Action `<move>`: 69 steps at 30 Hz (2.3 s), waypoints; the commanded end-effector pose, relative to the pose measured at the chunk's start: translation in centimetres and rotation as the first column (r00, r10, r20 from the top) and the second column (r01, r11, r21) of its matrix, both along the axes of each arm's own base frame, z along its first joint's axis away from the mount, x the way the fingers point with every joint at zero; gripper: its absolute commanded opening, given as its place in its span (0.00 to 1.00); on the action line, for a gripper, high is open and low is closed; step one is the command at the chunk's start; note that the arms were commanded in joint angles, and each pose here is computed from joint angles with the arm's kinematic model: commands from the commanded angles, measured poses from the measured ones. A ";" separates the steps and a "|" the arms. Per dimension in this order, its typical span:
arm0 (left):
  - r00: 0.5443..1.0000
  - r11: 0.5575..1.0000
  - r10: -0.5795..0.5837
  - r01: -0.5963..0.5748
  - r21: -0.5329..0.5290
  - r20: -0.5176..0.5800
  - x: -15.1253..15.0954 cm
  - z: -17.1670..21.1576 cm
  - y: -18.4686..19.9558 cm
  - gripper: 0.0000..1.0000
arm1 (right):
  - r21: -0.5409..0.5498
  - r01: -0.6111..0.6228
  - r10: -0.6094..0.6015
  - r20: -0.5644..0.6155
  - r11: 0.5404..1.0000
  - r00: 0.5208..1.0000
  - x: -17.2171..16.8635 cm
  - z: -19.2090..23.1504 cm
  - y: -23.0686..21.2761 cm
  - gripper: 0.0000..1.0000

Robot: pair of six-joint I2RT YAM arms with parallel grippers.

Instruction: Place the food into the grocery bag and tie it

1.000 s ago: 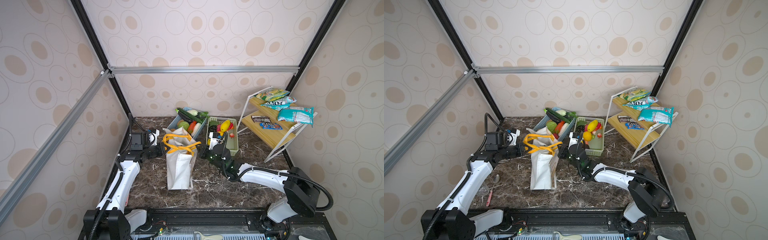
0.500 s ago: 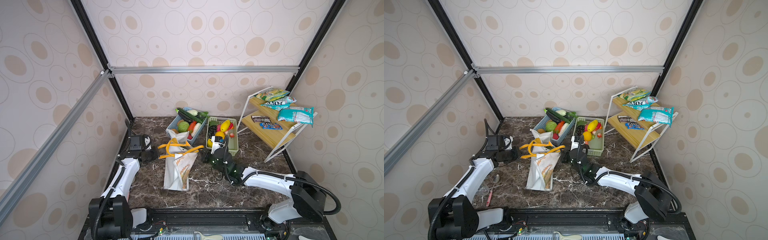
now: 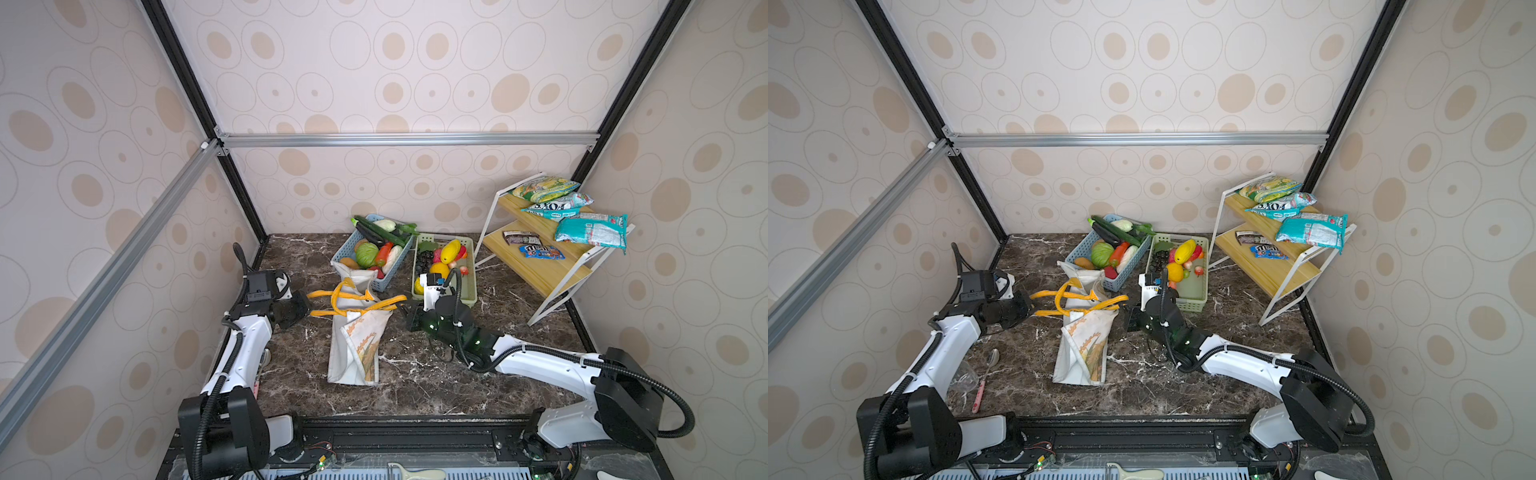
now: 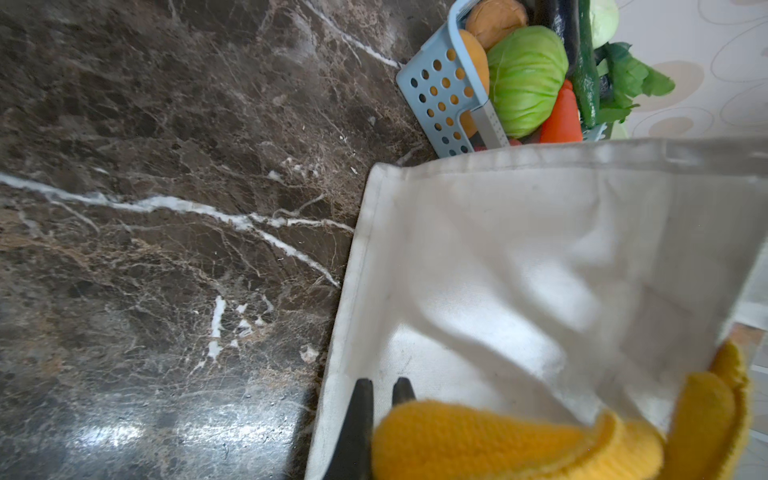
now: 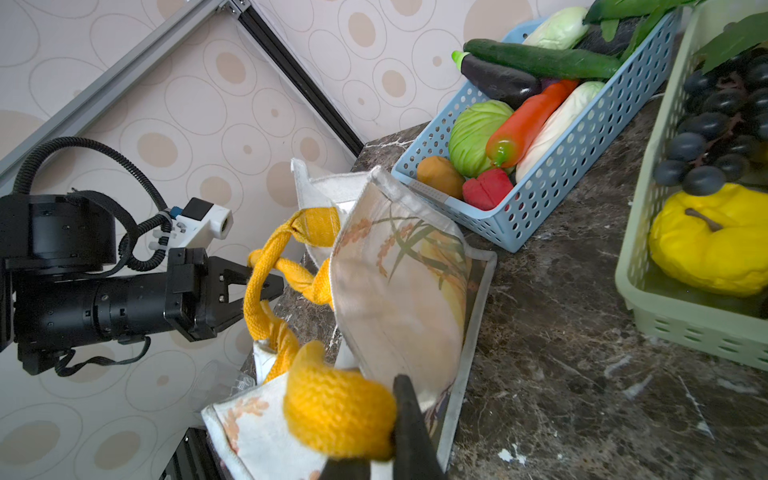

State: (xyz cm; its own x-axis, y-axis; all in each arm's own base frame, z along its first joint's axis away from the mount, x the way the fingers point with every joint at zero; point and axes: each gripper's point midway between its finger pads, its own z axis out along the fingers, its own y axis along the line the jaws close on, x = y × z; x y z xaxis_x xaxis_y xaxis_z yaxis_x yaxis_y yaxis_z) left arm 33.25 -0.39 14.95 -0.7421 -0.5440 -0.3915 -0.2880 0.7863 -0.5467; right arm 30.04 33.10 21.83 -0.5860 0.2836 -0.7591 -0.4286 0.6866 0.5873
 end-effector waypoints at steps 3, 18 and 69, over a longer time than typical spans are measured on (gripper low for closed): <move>0.950 0.937 0.293 -0.307 0.167 0.104 2.0 1.1 8.6 0.00 | -0.119 0.110 -0.111 -0.007 0.987 0.994 3.0 -2.9 -3.8 0.03; 0.950 0.941 0.288 -0.304 0.151 0.120 2.5 1.0 8.5 0.00 | -0.053 -0.172 0.169 -0.066 0.984 0.983 3.9 -3.9 -0.2 0.07; 0.897 0.825 0.340 -0.428 0.369 0.281 2.0 7.0 12.1 0.99 | -0.405 -0.213 0.253 0.045 0.889 0.967 2.9 1.8 -0.6 1.00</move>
